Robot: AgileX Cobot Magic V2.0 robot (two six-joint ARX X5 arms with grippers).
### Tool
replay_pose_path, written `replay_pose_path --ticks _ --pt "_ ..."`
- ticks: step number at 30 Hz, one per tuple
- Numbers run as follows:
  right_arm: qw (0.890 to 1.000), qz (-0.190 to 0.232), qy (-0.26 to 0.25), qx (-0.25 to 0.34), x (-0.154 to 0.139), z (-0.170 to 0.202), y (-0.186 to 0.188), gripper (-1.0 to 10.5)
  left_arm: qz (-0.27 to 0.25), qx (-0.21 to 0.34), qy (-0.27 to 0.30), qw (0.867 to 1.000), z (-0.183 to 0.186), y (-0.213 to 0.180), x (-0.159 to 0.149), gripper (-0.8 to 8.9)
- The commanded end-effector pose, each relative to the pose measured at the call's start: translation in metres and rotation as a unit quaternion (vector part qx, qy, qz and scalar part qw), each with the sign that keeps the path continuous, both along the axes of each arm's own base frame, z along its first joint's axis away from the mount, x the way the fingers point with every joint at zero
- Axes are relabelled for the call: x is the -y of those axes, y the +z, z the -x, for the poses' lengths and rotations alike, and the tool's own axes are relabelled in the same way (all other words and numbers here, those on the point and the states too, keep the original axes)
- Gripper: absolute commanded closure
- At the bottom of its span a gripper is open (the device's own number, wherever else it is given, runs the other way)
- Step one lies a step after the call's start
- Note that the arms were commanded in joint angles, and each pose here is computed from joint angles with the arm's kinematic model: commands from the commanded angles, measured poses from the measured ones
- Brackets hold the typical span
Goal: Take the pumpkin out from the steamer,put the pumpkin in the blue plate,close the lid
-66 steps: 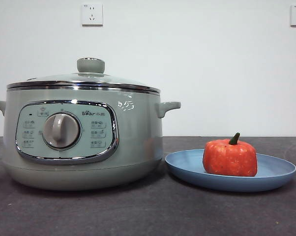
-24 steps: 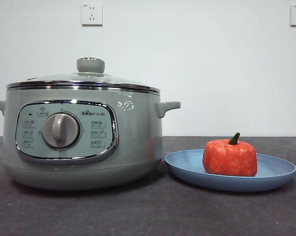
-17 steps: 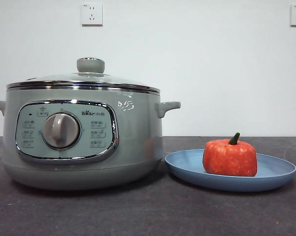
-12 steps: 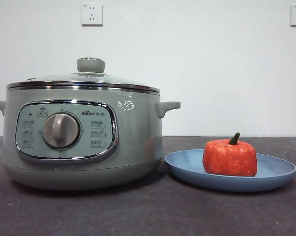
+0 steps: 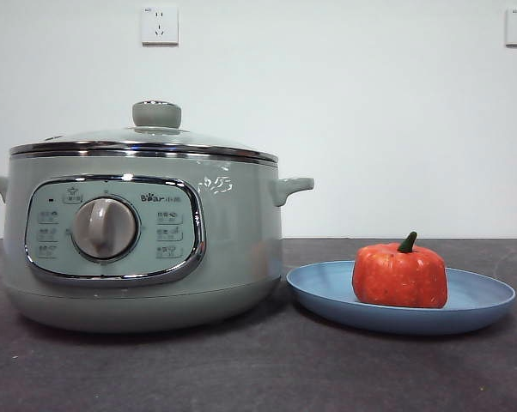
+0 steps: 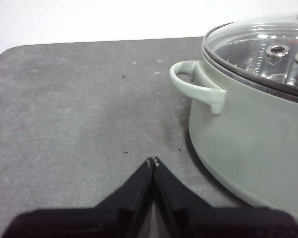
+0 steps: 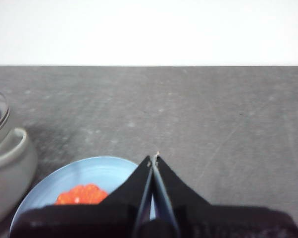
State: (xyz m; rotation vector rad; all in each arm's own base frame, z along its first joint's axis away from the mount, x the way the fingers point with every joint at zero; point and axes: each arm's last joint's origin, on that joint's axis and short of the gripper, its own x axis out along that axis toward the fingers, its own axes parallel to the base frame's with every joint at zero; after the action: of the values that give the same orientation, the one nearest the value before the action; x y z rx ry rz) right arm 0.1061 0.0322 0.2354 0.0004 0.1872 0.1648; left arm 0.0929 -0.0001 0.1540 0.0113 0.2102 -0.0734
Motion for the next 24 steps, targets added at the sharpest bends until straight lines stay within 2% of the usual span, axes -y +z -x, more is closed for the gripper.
replay_pose_path --ticks 1,4,10,24 --pt "1.000 0.002 0.017 0.001 0.009 0.003 -0.040 9.6 0.004 -0.008 -0.001 1.000 0.000 -0.005 0.000 8.17" --pt "1.000 -0.006 0.007 0.003 0.016 0.007 -0.063 9.6 0.003 -0.008 0.001 1.000 0.000 -0.005 0.000 8.17" --pt "1.000 -0.009 -0.008 0.006 0.020 0.009 -0.085 9.6 0.004 -0.008 0.000 1.000 0.000 -0.005 0.000 8.17" --pt "1.000 -0.006 -0.008 -0.008 0.021 0.010 -0.088 9.6 0.004 -0.008 0.000 1.000 0.000 -0.005 0.000 8.17"
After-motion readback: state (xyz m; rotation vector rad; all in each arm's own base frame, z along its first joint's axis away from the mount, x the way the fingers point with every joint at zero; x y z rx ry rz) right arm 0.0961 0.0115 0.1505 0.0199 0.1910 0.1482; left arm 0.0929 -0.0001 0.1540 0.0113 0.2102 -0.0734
